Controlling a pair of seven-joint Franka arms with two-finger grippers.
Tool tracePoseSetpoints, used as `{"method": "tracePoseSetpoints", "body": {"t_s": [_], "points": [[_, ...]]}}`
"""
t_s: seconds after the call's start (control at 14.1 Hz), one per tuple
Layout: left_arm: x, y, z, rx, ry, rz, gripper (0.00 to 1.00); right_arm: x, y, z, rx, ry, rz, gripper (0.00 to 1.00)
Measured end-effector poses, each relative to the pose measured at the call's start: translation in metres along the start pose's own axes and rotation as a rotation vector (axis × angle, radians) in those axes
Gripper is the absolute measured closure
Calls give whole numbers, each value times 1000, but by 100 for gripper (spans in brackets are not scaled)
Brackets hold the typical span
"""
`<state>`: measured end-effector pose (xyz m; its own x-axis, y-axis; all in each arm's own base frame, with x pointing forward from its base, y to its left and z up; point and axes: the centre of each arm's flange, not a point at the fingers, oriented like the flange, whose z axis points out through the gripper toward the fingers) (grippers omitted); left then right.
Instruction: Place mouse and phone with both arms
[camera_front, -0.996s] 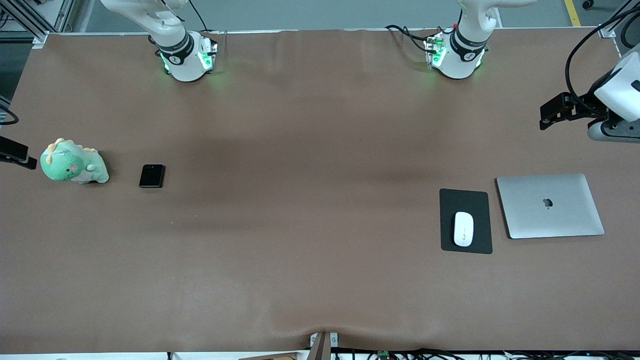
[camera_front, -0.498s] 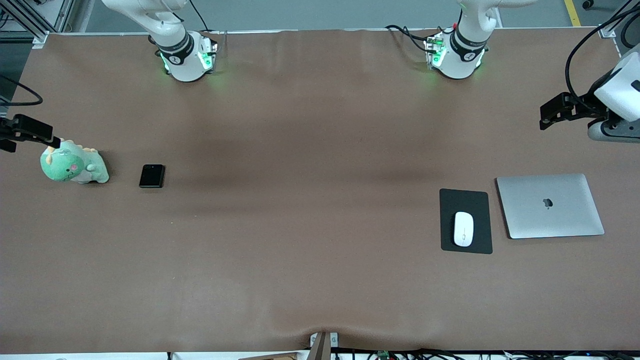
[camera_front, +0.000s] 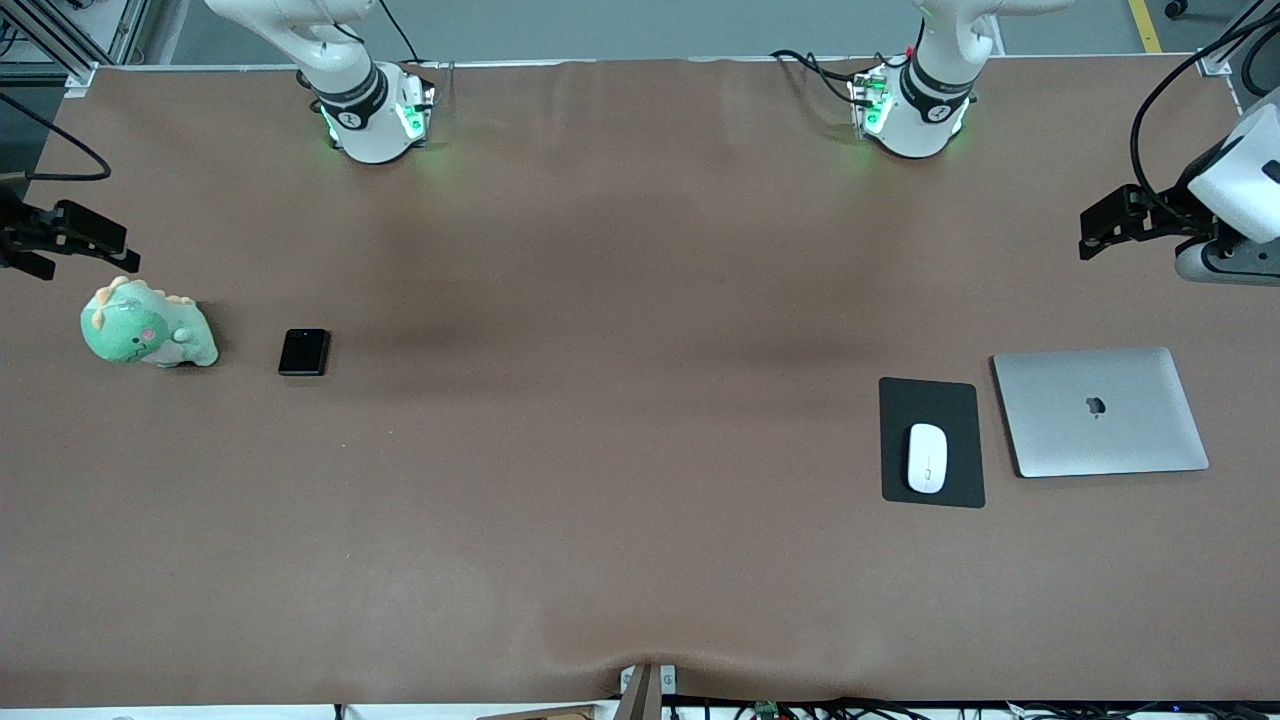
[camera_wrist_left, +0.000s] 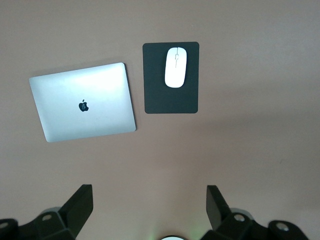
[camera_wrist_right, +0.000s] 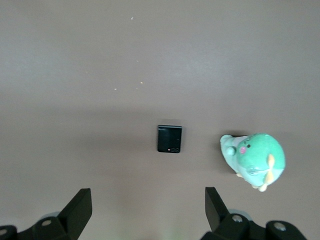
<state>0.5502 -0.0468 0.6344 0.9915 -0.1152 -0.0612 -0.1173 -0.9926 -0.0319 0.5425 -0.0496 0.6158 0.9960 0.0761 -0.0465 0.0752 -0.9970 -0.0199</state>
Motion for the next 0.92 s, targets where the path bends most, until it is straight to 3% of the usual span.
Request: {"method": "tracePoseSetpoints", "body": {"t_s": [0.92], "points": [[0, 0, 0, 0, 0, 0, 0, -1, -3, -8, -22, 14, -8, 0]]}}
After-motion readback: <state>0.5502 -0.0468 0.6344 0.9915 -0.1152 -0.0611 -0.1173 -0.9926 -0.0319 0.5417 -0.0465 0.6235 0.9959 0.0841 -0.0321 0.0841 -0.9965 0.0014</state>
